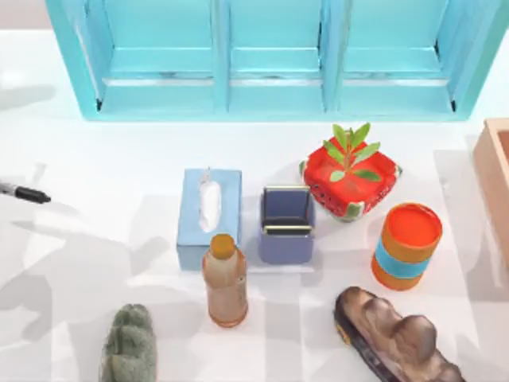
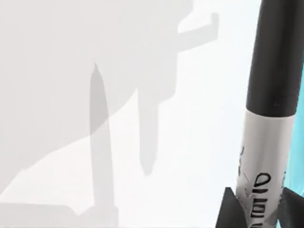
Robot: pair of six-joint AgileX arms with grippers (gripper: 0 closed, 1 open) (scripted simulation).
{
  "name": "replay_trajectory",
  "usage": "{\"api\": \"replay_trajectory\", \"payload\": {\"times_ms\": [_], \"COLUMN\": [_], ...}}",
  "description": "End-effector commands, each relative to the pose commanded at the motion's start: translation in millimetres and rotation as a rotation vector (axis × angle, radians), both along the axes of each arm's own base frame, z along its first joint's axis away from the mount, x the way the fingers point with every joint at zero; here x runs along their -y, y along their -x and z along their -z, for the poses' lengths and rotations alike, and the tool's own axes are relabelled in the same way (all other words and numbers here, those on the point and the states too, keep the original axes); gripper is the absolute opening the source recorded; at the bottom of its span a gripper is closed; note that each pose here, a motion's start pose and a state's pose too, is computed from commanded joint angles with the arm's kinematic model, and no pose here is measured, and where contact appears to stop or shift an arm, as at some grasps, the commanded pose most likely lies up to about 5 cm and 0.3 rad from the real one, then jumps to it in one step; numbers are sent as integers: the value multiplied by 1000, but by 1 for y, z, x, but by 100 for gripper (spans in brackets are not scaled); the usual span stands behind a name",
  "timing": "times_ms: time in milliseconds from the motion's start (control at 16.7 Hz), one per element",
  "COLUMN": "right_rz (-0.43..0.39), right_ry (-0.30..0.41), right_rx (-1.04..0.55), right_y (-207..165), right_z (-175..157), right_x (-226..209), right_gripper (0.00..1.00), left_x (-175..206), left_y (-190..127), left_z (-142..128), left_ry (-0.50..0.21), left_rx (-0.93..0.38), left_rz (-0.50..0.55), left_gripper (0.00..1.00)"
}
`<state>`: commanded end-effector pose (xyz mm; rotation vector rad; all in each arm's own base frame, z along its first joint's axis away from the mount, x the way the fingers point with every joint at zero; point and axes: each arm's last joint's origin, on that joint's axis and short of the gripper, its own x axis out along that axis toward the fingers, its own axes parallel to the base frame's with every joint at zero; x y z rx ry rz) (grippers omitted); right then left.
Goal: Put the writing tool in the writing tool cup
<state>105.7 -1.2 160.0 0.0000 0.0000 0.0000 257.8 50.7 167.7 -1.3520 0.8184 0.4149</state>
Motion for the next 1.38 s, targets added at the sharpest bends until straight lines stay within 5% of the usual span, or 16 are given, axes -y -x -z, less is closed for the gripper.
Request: {"api": "replay_trajectory", "payload": {"times_ms": [240,480,960,1140,1380], "right_rz": [0,0,0,0,0], "right_ry": [0,0,0,0,0], "right_rx": [0,0,0,0,0], "right_y": [0,0,0,0,0], "right_z": [0,0,0,0,0], "right_x": [0,0,0,0,0], "right_gripper": [100,100,100,100,100], "left_x": [3,8,8,8,23], "left_y": [51,85,87,67,7], "left_z": [-41,-53,-55,-64,-91], "left_ry": [-5,3,-5,-95,-398], "left_rx": [17,4,3,27,166], "left_rz": [6,3,3,4,48], "left_gripper": [0,0,0,0,0]}}
